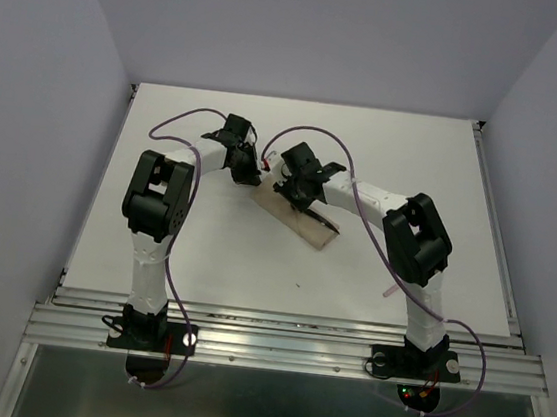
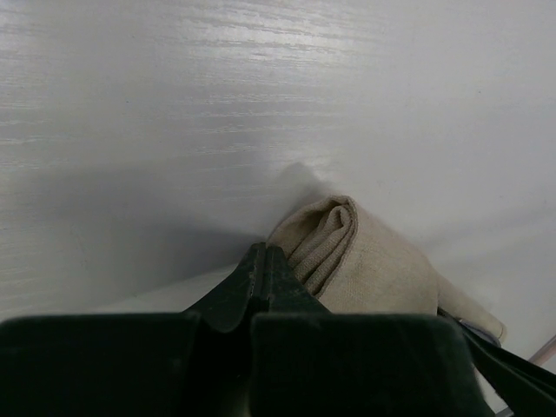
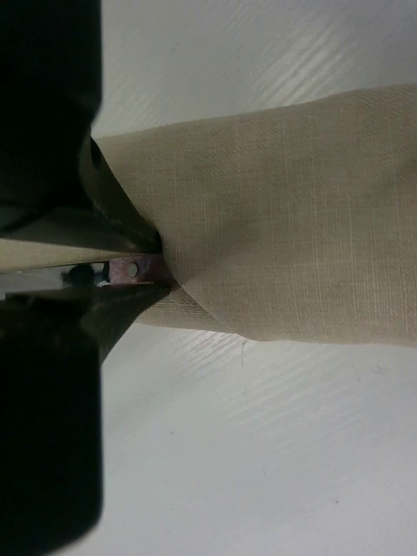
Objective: Fold the napkin into a case and place the utensils inside
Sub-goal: Insert the knife into the folded napkin.
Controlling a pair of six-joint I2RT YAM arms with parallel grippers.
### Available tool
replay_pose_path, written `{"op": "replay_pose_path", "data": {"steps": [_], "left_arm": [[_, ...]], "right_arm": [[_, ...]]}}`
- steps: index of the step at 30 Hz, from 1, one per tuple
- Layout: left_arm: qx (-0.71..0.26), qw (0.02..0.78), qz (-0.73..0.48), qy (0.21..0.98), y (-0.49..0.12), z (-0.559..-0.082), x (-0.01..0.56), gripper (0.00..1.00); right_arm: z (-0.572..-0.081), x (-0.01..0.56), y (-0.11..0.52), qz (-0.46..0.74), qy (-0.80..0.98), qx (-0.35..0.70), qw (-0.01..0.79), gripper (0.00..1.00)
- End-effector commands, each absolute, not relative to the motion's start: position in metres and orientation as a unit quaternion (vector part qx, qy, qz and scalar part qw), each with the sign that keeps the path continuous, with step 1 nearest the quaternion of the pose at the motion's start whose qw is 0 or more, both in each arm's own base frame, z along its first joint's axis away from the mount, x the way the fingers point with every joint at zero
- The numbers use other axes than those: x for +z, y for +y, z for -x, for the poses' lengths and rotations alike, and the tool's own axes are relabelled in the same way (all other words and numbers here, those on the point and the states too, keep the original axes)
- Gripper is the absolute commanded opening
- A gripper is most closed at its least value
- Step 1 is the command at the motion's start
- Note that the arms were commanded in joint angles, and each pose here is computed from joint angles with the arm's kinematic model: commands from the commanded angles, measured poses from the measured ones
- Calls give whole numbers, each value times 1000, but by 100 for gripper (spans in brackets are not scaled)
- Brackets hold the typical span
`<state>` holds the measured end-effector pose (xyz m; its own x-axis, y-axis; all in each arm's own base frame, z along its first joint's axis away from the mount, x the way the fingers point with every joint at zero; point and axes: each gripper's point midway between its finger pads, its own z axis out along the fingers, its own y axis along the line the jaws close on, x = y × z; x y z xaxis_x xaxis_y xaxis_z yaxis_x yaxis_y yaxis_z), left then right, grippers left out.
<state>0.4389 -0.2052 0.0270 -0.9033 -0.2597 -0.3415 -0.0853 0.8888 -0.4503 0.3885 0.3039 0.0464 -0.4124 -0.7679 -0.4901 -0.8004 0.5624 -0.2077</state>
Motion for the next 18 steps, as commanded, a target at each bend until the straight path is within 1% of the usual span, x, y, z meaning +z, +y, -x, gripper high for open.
{"op": "replay_pose_path", "data": {"steps": [1, 2, 13, 14, 16, 18], "left_arm": [[-233, 207, 70, 948, -214, -439, 41, 0], [-233, 207, 70, 948, -214, -439, 41, 0], [-235, 210, 68, 947, -214, -438, 44, 0], [-235, 210, 68, 947, -214, -438, 45, 0], [-235, 210, 67, 947, -214, -437, 46, 0], [-236, 211, 66, 946, -215, -437, 47, 0]], "right_arm": [[-399, 70, 313, 453, 832, 27, 320, 32], [-399, 72, 311, 450, 833, 23, 323, 36], [-385, 101, 297, 421, 832, 31, 359, 37], [-383, 100, 294, 420, 833, 29, 358, 38], [-381, 103, 292, 418, 832, 29, 363, 42], [-380, 99, 286, 413, 837, 27, 357, 43]]}}
